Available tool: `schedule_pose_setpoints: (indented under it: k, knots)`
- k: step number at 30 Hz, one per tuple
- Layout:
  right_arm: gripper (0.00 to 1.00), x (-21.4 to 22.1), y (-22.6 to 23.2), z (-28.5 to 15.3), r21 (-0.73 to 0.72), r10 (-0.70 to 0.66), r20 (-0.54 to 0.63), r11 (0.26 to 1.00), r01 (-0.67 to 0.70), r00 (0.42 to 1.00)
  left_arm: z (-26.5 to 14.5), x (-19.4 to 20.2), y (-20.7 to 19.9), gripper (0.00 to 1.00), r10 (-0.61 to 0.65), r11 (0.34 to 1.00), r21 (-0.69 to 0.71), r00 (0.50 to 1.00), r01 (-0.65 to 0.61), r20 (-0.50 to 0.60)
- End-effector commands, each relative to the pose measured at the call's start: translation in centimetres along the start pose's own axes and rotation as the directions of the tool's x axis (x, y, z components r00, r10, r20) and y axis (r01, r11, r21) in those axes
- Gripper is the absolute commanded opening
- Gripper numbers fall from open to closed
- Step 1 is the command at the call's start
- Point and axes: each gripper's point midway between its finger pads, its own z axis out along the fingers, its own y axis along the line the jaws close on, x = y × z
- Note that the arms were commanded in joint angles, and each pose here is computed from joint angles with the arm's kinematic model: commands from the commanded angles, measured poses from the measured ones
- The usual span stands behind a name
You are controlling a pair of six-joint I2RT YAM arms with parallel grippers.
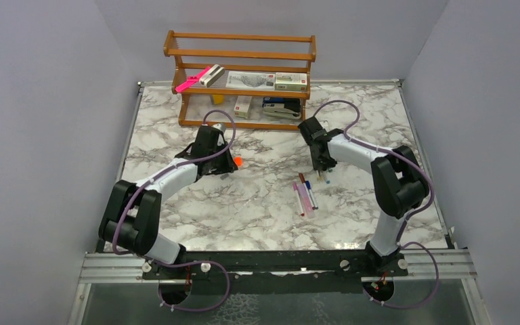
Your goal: Open the pen caps
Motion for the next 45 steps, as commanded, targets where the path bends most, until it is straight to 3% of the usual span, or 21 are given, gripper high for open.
schedule_pose_setpoints:
  k: [1, 7, 14, 19, 29, 32, 36, 39, 40, 45]
  knots:
    - [0.29, -0.3, -0.1, -1.6, -0.050, 0.031, 0.030, 0.998, -0.029, 0.999, 0.1, -1.1, 0.7, 0.14, 0.023, 0.999, -0.036, 1.000, -0.022, 0.017]
    - [0.29, 0.2, -0.1, -3.8, -0.121, 0.056, 0.042, 0.991, -0.050, 0.998, 0.4, -1.4, 1.1, 0.27, 0.025, 0.998, -0.056, 1.000, -0.024, 0.013]
    - [0.29, 2.3, 2.7, -6.7, -0.378, 0.094, 0.052, 0.923, -0.067, 0.994, 0.9, -1.9, 1.4, 0.29, 0.030, 0.997, -0.068, 0.999, -0.029, 0.015]
    - [0.29, 4.6, 3.9, -7.9, -0.479, 0.096, 0.036, 0.875, -0.067, 0.995, 0.4, -2.3, 1.2, 0.32, 0.029, 0.998, -0.065, 0.999, -0.027, 0.029]
    - [0.29, 6.6, 4.5, -7.8, -0.506, 0.066, 0.006, 0.861, -0.054, 0.998, -2.2, -2.3, -1.2, 0.42, 0.005, 0.999, 0.037, 0.998, -0.007, 0.055]
    - [0.29, 7.0, 4.9, -7.5, -0.505, 0.052, -0.005, 0.862, -0.047, 0.999, -2.9, -1.7, -1.9, 0.51, -0.004, 0.997, 0.081, 0.999, 0.001, 0.045]
    - [0.29, 7.5, 5.3, -7.2, -0.497, 0.038, -0.014, 0.867, -0.040, 0.999, -4.0, -1.0, -2.9, 0.74, -0.011, 0.991, 0.136, 0.999, 0.006, 0.034]
    - [0.29, 7.9, 5.4, -6.8, -0.481, 0.028, -0.022, 0.876, -0.035, 0.999, -4.7, -0.7, -3.3, 0.79, -0.013, 0.987, 0.161, 0.999, 0.007, 0.035]
    - [0.28, 8.0, 5.5, -6.6, -0.473, 0.024, -0.024, 0.880, -0.032, 0.999, -4.9, -0.5, -3.4, 0.86, -0.014, 0.986, 0.165, 0.999, 0.008, 0.034]
    - [0.28, 8.6, 5.5, -5.8, -0.420, 0.008, -0.043, 0.907, -0.025, 0.999, -5.6, -0.1, -3.7, 0.87, -0.016, 0.982, 0.188, 0.999, 0.010, 0.033]
